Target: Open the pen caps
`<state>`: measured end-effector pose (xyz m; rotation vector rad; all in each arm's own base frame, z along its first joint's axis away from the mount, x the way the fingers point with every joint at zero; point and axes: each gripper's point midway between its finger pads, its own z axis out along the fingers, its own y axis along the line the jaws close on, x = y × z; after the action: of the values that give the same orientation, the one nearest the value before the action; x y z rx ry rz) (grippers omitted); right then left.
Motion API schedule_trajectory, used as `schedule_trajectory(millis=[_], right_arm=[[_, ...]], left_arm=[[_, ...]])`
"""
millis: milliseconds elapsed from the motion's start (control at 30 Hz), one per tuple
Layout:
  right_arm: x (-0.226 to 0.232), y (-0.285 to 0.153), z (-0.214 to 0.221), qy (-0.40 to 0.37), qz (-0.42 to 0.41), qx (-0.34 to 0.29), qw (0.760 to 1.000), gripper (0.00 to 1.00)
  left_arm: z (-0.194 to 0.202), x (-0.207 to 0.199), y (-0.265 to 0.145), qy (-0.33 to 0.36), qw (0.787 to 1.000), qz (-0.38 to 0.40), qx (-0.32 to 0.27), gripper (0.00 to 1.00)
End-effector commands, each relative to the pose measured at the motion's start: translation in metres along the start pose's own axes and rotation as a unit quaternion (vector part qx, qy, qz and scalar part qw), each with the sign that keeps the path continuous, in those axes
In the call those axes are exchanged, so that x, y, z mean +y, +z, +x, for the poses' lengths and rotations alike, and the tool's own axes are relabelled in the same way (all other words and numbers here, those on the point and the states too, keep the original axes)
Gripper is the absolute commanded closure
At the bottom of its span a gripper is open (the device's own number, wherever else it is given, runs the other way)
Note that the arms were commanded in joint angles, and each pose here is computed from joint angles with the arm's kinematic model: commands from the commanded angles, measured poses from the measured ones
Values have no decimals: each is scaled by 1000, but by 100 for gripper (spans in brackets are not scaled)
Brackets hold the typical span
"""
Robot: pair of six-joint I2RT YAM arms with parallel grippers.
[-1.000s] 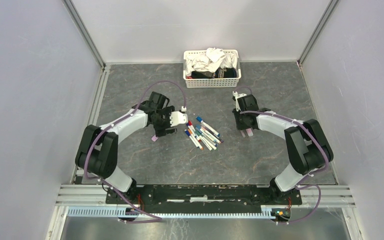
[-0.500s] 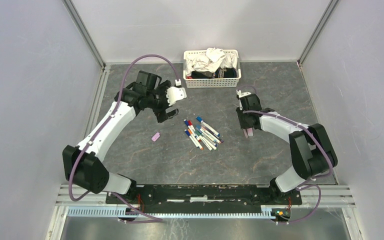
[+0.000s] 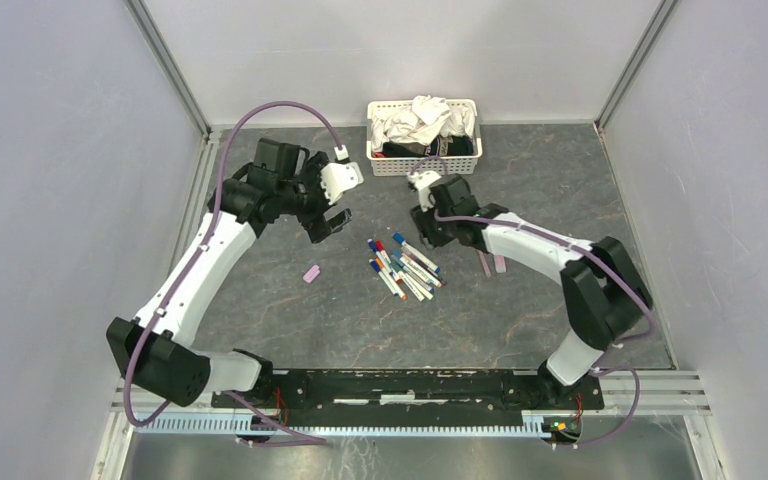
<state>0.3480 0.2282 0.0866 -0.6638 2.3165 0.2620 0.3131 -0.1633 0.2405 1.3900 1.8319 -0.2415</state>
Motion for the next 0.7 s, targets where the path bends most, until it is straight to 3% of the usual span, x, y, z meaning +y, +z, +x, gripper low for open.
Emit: schedule_trajectory(millis=[0, 400, 667], right_arm=[[33, 21, -2, -45, -58, 10, 997, 53], [38, 51, 25, -51, -65, 50, 995, 59], [32, 64, 37, -66, -55, 74, 993, 63]], left_arm=[[6, -1, -3, -47, 999, 2, 8, 0], [45, -5, 14, -106, 993, 27, 50, 0], [45, -16, 12, -107, 992, 49, 42, 0]])
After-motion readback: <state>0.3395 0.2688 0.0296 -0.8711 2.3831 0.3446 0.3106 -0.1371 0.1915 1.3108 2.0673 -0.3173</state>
